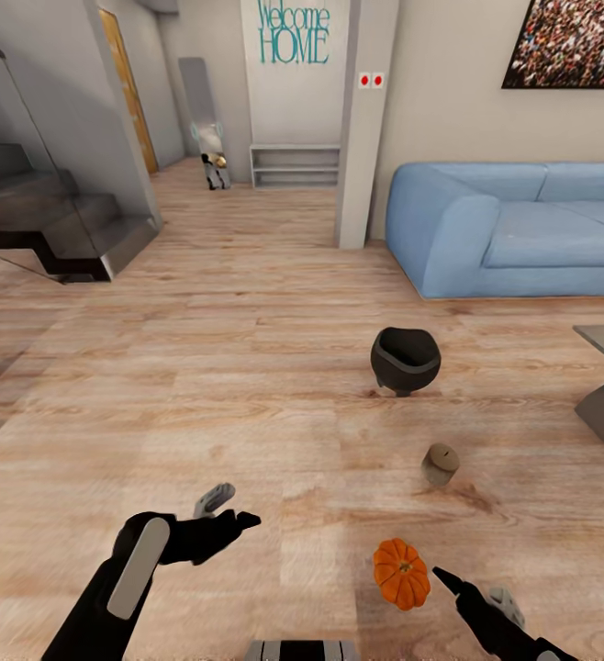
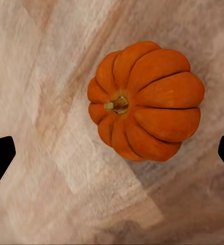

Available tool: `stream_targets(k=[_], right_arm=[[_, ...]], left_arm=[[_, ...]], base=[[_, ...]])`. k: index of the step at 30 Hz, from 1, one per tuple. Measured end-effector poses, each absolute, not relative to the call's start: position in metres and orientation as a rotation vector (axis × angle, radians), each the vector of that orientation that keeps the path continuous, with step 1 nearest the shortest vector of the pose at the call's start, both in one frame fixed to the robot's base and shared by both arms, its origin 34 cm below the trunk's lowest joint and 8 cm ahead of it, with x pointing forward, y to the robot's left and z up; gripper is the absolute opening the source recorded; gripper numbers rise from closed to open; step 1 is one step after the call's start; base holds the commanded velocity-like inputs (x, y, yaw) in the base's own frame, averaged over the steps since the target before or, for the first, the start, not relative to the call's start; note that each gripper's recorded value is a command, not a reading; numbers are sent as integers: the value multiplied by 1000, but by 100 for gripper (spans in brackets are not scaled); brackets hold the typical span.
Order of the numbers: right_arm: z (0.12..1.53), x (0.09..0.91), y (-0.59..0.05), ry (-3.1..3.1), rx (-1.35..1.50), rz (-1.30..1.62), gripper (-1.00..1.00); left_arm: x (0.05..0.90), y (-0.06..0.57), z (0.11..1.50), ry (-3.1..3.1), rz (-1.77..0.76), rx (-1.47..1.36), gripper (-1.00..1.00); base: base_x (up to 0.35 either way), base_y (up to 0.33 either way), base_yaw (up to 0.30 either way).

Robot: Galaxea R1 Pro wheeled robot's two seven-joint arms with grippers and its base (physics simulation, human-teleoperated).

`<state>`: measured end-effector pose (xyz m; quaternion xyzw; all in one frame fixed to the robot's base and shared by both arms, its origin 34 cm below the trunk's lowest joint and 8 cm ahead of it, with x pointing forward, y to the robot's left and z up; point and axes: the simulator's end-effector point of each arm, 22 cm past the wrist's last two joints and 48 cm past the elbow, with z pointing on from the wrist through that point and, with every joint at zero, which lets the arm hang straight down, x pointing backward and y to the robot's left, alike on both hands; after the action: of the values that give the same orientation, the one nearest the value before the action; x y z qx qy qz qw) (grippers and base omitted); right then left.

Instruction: Place each of the two pumpkins and all three candles from the living room inside a cabinet in the living room (use any cabinet), then make sure every cabinet is closed, and position the cauldron so it is next to a table in the living room.

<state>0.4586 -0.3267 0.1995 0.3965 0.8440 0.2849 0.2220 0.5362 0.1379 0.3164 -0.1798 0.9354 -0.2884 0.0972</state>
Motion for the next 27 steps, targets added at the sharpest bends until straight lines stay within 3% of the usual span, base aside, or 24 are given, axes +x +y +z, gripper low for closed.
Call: stream_targets(k=[13,27], right_arm=[[188,449,-321,2307,1146,851,100],[168,430,-317,2352,1196,850,100]], left_arm=[[543,129,324,2703,-1043,-617,100],[534,128,300,2743,-1054,-660,100]], base=[[0,0,0],[0,0,0]])
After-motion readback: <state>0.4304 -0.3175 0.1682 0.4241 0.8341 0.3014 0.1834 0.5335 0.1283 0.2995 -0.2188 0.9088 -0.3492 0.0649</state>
